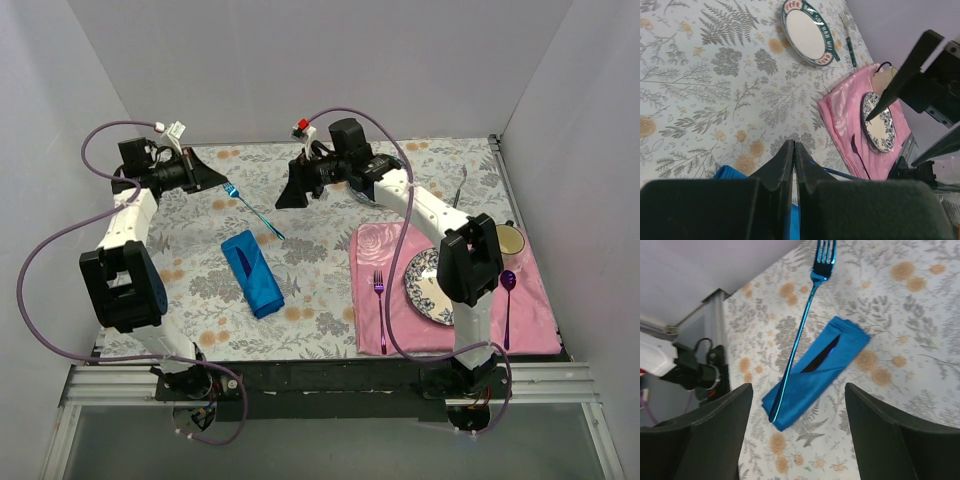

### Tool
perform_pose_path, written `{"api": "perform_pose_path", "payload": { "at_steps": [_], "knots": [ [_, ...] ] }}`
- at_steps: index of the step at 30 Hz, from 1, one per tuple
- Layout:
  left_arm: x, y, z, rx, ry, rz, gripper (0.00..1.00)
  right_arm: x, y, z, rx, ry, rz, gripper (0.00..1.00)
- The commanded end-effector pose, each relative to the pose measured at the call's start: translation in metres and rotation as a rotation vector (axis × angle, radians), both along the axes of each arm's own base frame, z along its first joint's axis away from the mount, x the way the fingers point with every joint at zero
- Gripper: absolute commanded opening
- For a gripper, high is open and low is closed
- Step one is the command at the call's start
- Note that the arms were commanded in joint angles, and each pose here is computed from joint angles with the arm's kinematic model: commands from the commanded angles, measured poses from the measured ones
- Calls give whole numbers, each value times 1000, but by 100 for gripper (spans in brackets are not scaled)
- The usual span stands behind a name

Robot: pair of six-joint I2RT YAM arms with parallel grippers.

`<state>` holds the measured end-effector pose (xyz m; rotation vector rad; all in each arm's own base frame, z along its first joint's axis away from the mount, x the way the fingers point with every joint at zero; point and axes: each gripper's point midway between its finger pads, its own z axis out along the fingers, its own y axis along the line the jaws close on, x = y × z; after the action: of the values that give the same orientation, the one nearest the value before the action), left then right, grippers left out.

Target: Fold the napkin into a case and place the utensils inside

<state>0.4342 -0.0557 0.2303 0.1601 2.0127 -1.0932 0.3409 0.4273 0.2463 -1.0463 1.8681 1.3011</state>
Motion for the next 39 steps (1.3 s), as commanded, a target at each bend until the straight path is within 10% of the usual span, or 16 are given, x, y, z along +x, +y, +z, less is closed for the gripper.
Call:
{"api": "perform_pose_path", "payload": {
  "at_steps": [1,11,19,25,32,39],
  "knots": [
    [-22,-16,40,-22,-178,-103,0,-39,14,31,164,170,231,84],
    [-35,-33,50,-30,-235,-132,0,-42,33,23,156,308,251,85],
    [-40,-48,65,-25,-298,-170,0,-49,44,9,131,371,273,63],
    [-47,-57,65,-23,-300,-180,0,-50,44,11,144,370,277,2],
    [-43,-52,60,24,-292,-135,25,-51,42,12,146,375,272,1],
    [-45,-52,55,37,-273,-135,25,-53,40,12,144,372,263,1]
  ]
}}
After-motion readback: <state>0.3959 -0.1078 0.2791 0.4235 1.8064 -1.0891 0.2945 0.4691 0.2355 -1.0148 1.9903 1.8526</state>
